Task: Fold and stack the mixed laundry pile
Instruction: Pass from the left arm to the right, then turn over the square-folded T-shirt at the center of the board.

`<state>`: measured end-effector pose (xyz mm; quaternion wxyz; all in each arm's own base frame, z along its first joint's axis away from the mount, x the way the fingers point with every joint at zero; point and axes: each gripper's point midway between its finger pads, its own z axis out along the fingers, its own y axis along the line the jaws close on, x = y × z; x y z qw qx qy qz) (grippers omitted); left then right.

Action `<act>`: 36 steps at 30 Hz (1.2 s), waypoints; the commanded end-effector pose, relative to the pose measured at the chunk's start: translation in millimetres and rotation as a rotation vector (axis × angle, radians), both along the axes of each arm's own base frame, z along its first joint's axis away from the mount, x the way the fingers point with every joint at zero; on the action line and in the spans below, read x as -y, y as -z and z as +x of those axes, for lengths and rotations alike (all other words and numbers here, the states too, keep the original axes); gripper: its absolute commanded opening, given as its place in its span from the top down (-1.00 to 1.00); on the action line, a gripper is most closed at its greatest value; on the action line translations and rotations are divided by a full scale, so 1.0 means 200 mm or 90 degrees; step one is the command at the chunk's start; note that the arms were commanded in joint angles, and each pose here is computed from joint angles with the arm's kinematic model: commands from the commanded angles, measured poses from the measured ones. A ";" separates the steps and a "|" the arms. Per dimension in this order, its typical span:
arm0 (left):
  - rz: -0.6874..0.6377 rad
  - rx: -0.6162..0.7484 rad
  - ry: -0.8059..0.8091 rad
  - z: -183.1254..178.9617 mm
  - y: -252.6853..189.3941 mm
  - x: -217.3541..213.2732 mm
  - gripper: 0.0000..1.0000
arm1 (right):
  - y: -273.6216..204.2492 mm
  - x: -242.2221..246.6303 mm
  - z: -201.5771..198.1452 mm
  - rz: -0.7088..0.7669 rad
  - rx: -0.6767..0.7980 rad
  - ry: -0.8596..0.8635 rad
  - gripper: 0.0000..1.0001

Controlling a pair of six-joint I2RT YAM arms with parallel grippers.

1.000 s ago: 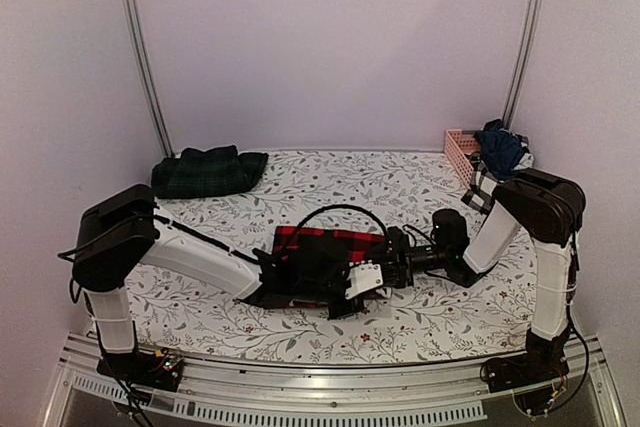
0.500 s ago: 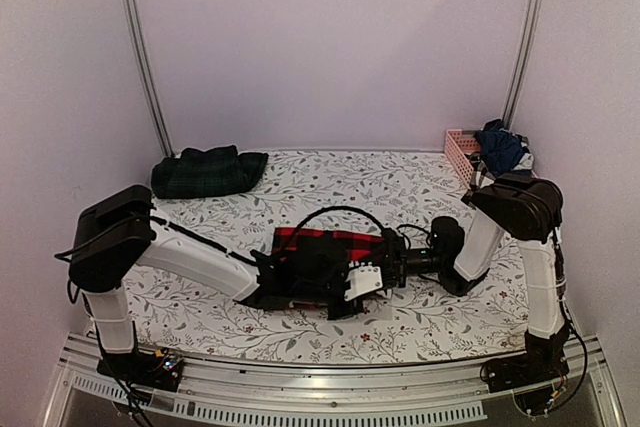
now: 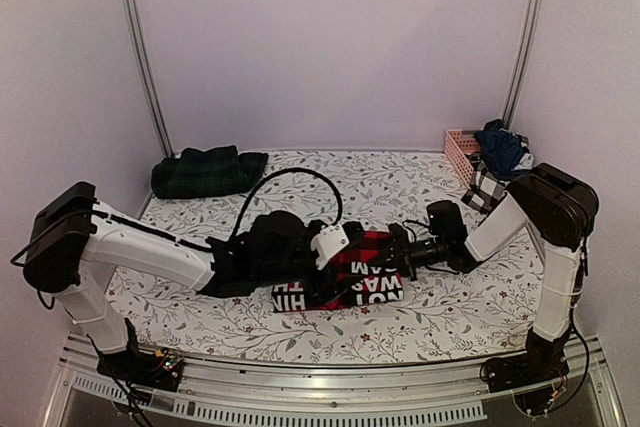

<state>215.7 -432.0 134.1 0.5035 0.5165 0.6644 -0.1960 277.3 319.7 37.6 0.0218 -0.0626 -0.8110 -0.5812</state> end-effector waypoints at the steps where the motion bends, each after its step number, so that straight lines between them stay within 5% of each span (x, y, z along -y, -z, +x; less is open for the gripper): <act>1: -0.080 -0.024 -0.098 0.17 -0.15 -0.12 -0.99 | -0.04 0.13 0.06 -0.104 0.051 -0.026 1.00; 11: -0.091 -0.092 -0.264 0.42 -0.12 -0.37 -0.99 | -0.29 0.54 0.28 -0.340 0.202 -0.052 1.00; 28: -0.134 -0.142 -0.342 0.51 -0.18 -0.67 -0.99 | -1.14 1.14 0.79 -0.864 0.477 0.025 1.00; 36: -0.119 -0.138 -0.351 0.51 -0.22 -0.71 -0.99 | -0.95 0.94 0.85 -0.986 0.504 -0.110 1.00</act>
